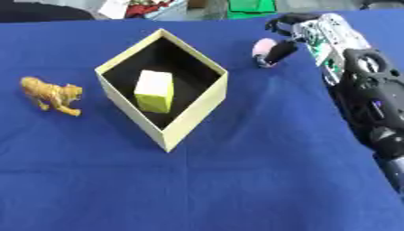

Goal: Pick up objects on the table and place them in the box.

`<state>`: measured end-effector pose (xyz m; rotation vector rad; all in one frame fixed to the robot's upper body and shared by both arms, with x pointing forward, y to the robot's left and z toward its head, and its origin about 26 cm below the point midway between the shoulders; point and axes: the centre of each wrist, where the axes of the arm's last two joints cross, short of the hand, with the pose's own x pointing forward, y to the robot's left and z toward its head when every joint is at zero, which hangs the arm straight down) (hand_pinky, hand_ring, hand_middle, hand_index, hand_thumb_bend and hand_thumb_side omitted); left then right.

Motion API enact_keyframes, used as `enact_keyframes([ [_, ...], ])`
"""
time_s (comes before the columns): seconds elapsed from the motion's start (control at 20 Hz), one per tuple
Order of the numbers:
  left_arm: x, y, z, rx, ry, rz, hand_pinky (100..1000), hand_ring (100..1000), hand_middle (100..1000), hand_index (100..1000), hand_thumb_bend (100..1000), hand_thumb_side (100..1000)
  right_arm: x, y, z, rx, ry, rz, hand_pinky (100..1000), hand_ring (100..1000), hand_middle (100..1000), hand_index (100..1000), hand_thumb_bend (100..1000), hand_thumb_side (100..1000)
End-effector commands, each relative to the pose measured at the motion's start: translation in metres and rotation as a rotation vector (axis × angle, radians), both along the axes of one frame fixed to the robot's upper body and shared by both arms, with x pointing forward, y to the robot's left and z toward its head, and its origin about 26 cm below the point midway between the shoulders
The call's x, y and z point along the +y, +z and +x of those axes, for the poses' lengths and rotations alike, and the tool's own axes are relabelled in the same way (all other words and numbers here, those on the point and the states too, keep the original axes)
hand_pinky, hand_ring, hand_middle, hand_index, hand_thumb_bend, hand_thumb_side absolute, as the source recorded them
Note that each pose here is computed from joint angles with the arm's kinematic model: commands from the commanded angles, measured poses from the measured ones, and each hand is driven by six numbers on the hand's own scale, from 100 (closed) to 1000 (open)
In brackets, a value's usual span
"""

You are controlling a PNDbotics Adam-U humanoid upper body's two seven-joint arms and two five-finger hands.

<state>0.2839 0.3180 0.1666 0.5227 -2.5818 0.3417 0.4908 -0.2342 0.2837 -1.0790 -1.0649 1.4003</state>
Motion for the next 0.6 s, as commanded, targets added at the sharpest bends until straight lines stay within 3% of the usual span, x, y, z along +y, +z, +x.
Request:
enact_keyframes([
  [0.05, 0.0, 0.0077, -0.002, -0.024, -0.004, 0.023, 731, 711, 662, 756, 234, 899, -0.004, 0.0157, -0.0016, -0.025, -0.003, -0.006, 942, 983, 868, 922, 289, 537],
  [0.3, -0.0002, 0.008, -0.0018, -0.024, -0.007, 0.026, 731, 711, 663, 755, 233, 898, -0.0019, 0.0164, -0.0024, -0.029, 0.012, 0.003, 926, 958, 808, 835, 219, 537],
  [0.6, -0.0004, 0.008, -0.0017, -0.023, -0.009, 0.027, 731, 711, 663, 755, 230, 895, -0.0002, 0.0143, -0.0016, -0.028, 0.008, 0.006, 912, 940, 767, 802, 186, 479],
])
